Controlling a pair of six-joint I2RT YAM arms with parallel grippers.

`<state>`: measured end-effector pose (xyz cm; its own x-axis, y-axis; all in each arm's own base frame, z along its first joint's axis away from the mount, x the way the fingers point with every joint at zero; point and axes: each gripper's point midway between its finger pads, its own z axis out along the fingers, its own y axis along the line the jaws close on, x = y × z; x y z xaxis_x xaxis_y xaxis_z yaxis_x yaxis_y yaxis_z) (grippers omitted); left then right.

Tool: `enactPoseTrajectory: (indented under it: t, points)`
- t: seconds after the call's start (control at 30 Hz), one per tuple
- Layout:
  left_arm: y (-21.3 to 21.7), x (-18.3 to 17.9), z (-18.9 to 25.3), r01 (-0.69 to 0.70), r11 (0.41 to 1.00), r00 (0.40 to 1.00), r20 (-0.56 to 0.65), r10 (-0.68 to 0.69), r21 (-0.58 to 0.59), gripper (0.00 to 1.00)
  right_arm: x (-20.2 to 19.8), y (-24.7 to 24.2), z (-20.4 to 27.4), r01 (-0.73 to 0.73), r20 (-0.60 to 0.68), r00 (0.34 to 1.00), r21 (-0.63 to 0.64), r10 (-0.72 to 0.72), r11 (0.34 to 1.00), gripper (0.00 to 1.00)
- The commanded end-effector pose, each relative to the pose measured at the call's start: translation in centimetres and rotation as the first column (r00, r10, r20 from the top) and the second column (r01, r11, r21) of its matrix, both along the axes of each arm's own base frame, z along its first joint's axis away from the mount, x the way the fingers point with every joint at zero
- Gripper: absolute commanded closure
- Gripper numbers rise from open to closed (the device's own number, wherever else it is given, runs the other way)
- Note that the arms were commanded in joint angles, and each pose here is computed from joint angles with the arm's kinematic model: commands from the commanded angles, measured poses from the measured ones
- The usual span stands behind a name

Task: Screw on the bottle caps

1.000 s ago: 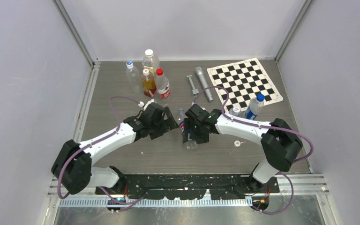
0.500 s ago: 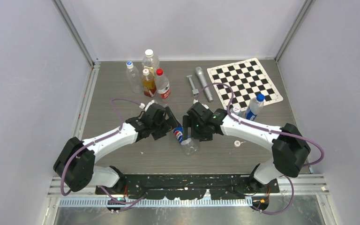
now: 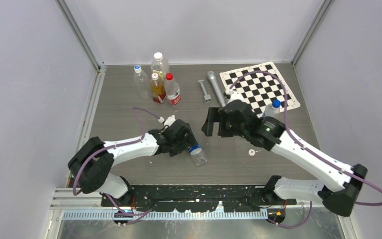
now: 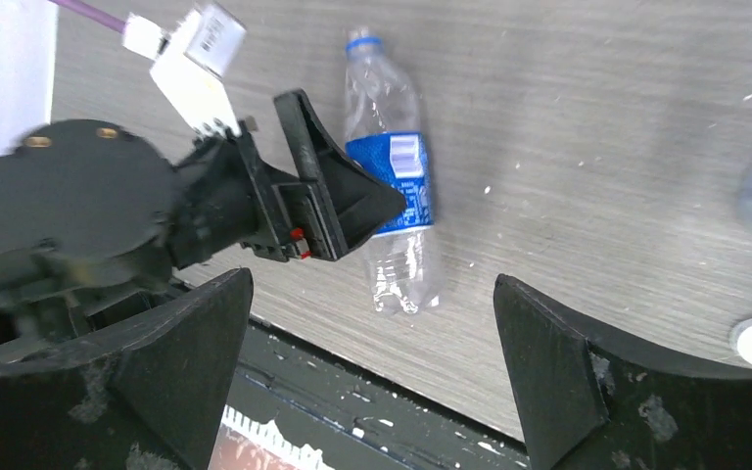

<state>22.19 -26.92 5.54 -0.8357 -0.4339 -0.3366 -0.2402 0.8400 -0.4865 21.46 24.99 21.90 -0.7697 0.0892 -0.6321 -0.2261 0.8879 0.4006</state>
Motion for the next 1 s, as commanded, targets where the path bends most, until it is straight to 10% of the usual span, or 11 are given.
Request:
enactPoseTrajectory:
  t: [0.0, 0.33, 0.53, 0.97]
  points:
    - [-1.5, 1.1, 0.8, -0.015, 1.000, 0.998, 0.055, 0.014, 0.014, 0.11, 0.9, -3.4, 3.4, 0.092, 0.166, 0.982, 0.013, -0.093, 0.996, 0.00]
    - [0.1, -0.6, -0.9, 0.035, 0.987, 0.998, 0.036, -0.041, 0.159, 0.37, -1.1, -10.1, 1.9, 0.296, 0.138, 0.949, -0.080, -0.283, 0.952, 0.00]
    - [1.5, -1.3, 0.1, 0.276, 0.916, 0.947, 0.080, -0.311, 0.291, 0.43, -3.0, -15.4, 0.5, 0.485, 0.145, 0.870, -0.075, -0.472, 0.871, 0.00]
    - [-0.3, -6.8, 1.0, 0.856, 0.418, 0.410, 0.094, -0.907, 0.303, 0.42, -4.7, -19.3, -5.7, 0.705, 0.044, 0.707, -0.132, -0.706, 0.697, 0.00]
